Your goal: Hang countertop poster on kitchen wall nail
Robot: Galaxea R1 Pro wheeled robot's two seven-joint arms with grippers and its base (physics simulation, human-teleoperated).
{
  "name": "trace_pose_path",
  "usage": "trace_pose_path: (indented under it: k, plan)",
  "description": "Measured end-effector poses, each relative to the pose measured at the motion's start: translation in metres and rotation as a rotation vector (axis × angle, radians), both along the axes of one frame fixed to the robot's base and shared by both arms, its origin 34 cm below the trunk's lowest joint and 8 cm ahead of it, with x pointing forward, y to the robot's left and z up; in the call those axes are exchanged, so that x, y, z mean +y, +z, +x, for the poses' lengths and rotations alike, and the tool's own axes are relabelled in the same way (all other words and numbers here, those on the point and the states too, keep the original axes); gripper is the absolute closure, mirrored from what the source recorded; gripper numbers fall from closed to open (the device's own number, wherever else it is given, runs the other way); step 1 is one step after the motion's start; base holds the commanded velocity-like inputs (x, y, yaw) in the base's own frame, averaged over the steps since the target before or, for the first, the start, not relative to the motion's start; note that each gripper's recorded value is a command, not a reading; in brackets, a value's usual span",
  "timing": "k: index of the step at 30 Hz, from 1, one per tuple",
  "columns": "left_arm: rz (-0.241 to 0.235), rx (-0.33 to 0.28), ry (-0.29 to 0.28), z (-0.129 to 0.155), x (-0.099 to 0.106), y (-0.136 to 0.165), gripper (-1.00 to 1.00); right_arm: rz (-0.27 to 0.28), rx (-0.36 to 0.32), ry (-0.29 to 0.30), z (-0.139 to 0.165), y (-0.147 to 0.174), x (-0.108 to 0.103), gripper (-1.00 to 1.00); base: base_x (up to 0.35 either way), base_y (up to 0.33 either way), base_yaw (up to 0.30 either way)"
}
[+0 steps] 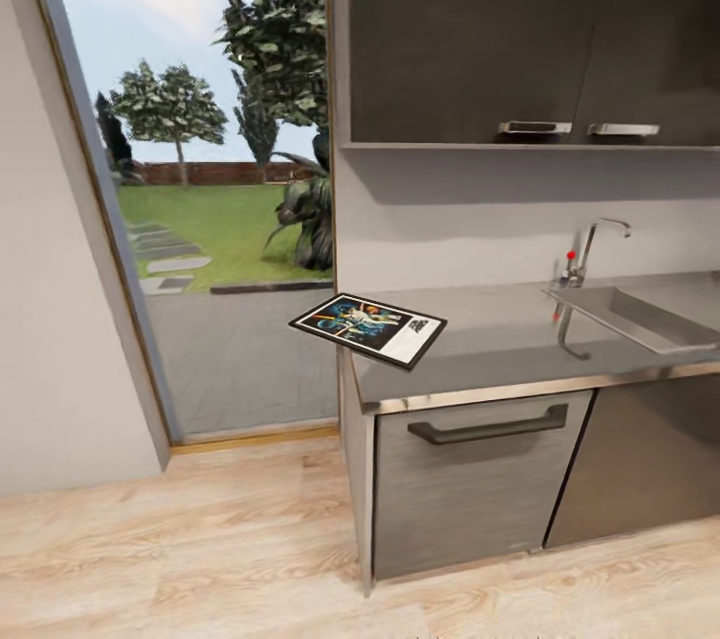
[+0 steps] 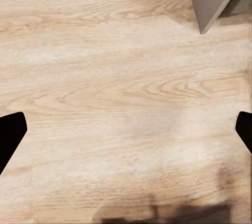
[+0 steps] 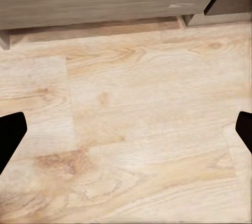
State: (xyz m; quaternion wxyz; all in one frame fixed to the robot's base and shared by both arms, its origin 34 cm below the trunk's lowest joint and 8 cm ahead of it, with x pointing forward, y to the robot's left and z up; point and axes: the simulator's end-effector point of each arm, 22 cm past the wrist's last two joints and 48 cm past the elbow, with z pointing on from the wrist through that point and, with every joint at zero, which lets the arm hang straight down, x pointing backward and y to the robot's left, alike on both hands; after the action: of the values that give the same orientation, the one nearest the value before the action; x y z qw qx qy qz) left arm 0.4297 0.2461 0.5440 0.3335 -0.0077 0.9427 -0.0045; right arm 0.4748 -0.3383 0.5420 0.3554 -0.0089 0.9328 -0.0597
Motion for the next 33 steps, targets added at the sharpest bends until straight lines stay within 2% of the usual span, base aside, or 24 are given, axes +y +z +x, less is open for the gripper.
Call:
trace_pose_path:
  k: [8, 22, 27, 33]
  plan:
    - [0.001, 0.0, 0.0, 0.0, 0.0001, 0.0001, -1.0, 0.0, 0.0, 0.0, 0.0, 0.0, 0.0, -1.0, 0.034, 0.094, -0.262]
    - [0.0, 0.0, 0.0, 0.0, 0.0001, 0.0001, -1.0, 0.0, 0.0, -0.001, 0.0, 0.0, -0.0001, -1.0, 0.066, 0.258, -0.04]
    - [0.0, 0.0, 0.0, 0.0, 0.0001, 0.0001, -1.0, 0.0, 0.0, 0.0, 0.0, 0.0, 0.0, -1.0, 0.003, 0.261, -0.215]
    - [0.0, 0.002, 0.0, -0.0007, 0.0001, -0.0005, -1.0, 0.0, 0.0, 0.0, 0.0001, 0.0001, 0.0, -1.0, 0.006, 0.073, -0.285]
